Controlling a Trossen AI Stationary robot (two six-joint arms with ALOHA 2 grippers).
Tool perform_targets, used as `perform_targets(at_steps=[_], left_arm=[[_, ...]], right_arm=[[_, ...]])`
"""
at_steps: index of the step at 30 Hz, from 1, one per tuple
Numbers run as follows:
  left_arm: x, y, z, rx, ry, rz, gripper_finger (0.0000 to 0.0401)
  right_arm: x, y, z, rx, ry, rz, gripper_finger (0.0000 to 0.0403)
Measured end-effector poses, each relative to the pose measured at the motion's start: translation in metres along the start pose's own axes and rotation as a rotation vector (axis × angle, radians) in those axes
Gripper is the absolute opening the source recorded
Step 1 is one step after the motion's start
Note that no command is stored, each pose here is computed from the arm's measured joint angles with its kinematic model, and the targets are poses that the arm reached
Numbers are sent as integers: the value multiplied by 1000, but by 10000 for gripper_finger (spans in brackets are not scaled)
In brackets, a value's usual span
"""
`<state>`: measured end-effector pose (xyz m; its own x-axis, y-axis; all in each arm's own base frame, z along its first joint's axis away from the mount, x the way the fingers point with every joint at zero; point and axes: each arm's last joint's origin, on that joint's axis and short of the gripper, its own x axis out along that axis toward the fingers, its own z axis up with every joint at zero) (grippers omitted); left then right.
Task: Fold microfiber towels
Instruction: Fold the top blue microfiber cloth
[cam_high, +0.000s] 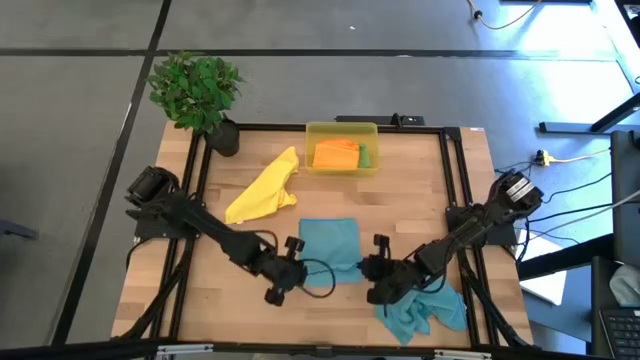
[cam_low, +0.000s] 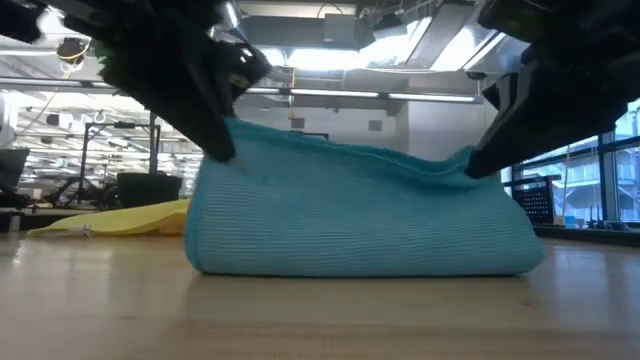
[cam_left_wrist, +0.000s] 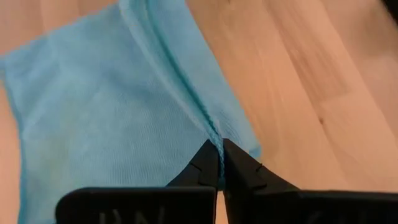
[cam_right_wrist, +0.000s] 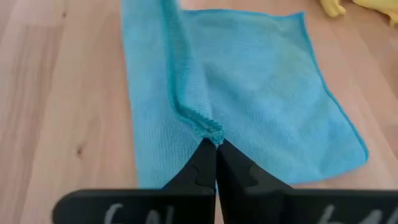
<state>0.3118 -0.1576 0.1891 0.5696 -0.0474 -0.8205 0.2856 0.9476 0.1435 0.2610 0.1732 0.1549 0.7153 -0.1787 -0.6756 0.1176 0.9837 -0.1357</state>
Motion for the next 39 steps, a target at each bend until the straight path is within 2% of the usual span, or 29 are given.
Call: perform_targets(at_steps=[3, 6, 10, 15, 21, 26, 32, 39], left_arm=[[6, 7, -3, -20, -18, -33, 0], [12, 6, -17, -39, -38, -65, 0], [9, 7, -29, -86, -126, -72, 0], [-2, 22, -40, -130, -169, -13, 0], [-18, 57, -46, -190, -213, 82, 0], [-10, 86, -64, -236, -153, 113, 0], [-5, 110, -75, -261, -124, 144, 0], [6, 123, -79, -269, -116, 117, 0]], right_arm=[[-2, -9, -8, 68, -53, 39, 0], [1, -12, -21, 129, -93, 99, 0], [3, -15, -31, 160, -128, 123, 0], [4, -26, -23, 171, -190, 26, 0], [10, -48, -13, 204, -219, -87, 0], [21, -66, -12, 249, -176, -167, 0], [30, -78, -15, 281, -126, -196, 0], [47, -88, -23, 310, -51, -216, 0]])
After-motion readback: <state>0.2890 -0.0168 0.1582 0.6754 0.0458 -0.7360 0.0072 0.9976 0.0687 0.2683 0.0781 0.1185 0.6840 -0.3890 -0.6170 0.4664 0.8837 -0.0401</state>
